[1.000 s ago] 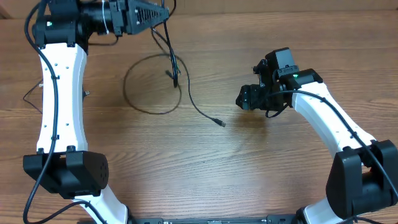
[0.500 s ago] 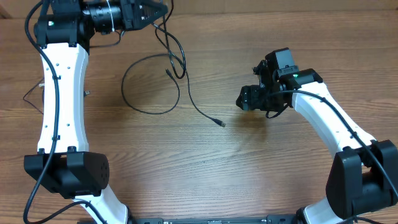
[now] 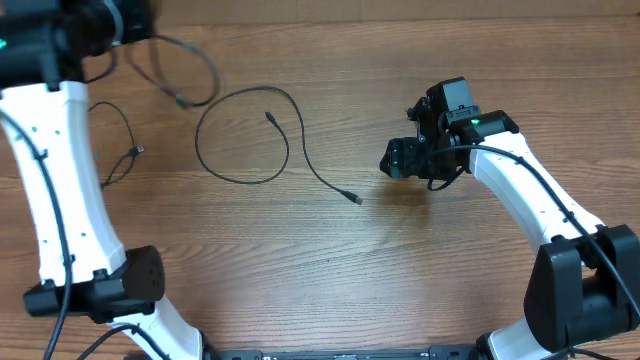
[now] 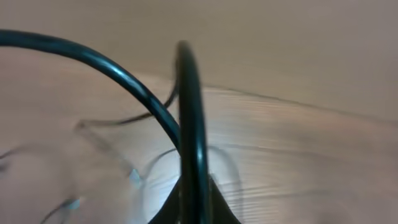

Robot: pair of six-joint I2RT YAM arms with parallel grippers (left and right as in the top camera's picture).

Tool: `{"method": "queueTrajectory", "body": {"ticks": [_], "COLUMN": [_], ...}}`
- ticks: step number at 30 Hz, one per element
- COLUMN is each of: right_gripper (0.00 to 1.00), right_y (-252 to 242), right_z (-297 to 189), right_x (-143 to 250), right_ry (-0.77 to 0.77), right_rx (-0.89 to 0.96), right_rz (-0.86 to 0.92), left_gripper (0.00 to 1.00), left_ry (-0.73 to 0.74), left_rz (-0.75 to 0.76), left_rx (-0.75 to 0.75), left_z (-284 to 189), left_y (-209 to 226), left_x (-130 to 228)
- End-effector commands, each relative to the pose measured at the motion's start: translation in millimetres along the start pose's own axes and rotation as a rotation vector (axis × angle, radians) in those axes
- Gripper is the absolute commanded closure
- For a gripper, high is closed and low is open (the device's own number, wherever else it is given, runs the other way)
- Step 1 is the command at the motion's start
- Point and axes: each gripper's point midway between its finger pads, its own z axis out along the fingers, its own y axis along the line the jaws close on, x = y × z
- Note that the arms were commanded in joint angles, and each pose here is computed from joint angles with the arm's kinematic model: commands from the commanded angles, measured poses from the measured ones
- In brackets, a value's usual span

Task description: Untangle cables

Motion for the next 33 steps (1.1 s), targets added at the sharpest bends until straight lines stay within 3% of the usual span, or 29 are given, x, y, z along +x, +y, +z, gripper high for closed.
{"method": "queueTrajectory", "body": {"ticks": [1, 4, 10, 16, 21, 33], "right_gripper": [0.2, 0.2, 0.2, 0.2, 0.2, 0.2], "right_y": [1.3, 1.4, 1.4, 1.4, 1.1, 0.8], "right_z": [-5.6, -5.6, -5.6, -5.6, -5.5, -5.5], "right_x": [-6.0, -6.2, -6.1, -6.0, -4.9, -3.6], "right_ry": [-0.028, -0.029, -0.029, -0.028, -0.024, -0.018], "right_rx": [0.002, 0.001, 0.001, 0.001, 0.002, 0.004], "right_rz": [-0.011, -0.011, -0.011, -0.011, -0.009, -0.008], "left_gripper": [0.96, 0.96, 0.96, 0.96, 0.96, 0.96], "left_ry": [-0.007, 0.009, -0.028, 0.025, 0.117, 0.313], "left_rz": [-0.18, -0.308, -0.488, -0.526, -0.541, -0.544], "left_rx": [-0.339, -0.485, -0.599, -0.637, -0.666, -0.859], "left_z": [-24.2, -38.7, -55.7, -36.3, 8.3, 69.7], "left_y": [85.1, 130.9, 185.0, 214.7, 240.7, 302.0], "left_x": [6.3, 19.5, 25.8, 37.3, 55.9, 115.8]}}
